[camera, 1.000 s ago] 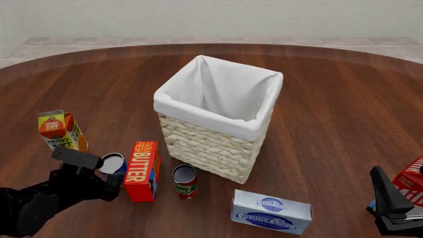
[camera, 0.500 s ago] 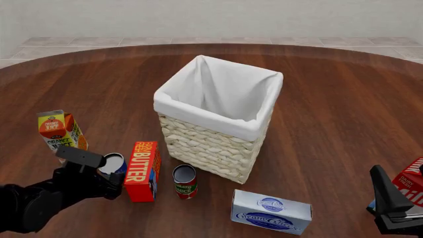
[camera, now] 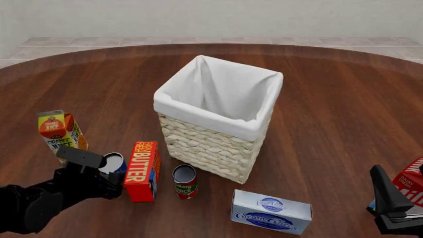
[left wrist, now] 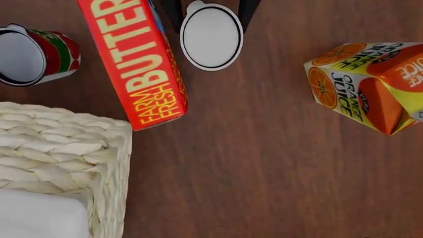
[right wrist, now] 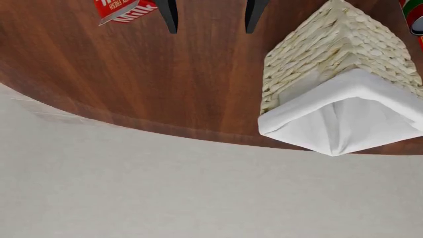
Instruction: Pick up the alphabet soup and the tomato sauce, and put them in the basket.
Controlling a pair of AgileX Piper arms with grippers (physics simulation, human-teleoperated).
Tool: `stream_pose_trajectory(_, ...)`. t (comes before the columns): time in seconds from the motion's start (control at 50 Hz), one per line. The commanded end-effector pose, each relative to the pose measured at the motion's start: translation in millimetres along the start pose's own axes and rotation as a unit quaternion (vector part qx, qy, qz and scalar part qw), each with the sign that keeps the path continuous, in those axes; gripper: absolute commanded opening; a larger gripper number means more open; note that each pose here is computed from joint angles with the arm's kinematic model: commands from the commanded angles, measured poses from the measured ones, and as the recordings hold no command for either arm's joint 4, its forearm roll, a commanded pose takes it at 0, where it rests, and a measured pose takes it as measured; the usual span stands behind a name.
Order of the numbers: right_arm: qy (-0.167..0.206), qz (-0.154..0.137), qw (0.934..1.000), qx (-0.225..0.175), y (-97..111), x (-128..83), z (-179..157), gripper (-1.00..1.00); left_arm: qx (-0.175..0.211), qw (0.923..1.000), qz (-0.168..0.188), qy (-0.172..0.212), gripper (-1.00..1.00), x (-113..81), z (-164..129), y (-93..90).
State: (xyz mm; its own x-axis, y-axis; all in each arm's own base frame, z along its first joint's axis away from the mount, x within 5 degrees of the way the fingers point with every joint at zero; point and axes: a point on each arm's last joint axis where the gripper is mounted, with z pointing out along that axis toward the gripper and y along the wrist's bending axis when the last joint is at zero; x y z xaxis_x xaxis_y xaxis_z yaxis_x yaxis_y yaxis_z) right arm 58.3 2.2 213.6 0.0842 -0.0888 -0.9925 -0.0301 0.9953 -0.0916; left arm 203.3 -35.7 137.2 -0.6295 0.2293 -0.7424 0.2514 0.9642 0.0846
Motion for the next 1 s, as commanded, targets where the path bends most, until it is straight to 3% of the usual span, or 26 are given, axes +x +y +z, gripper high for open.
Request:
stream_pose_trajectory(0.02, 0.000, 0.000, 1.0000, 0.000, 0, 0, -1, 1.00, -0.006, 1.0000, -0.003, 0.007, -1.00, 4.6, 1, 1.9)
stream_pose_trajectory(0.7, -0.001, -0.001, 1.0000, -0.004, 1, 0, -2, 1.00, -0.023, 0.9997, 0.004, -0.002, -1.00, -0.2, -13, 10.6)
stream_pose_trajectory(1.0, -0.001, -0.001, 1.0000, -0.006, 1, 0, -2, 1.00, -0.028, 0.9993, 0.010, -0.021, -1.00, -11.6, -37, 12.5)
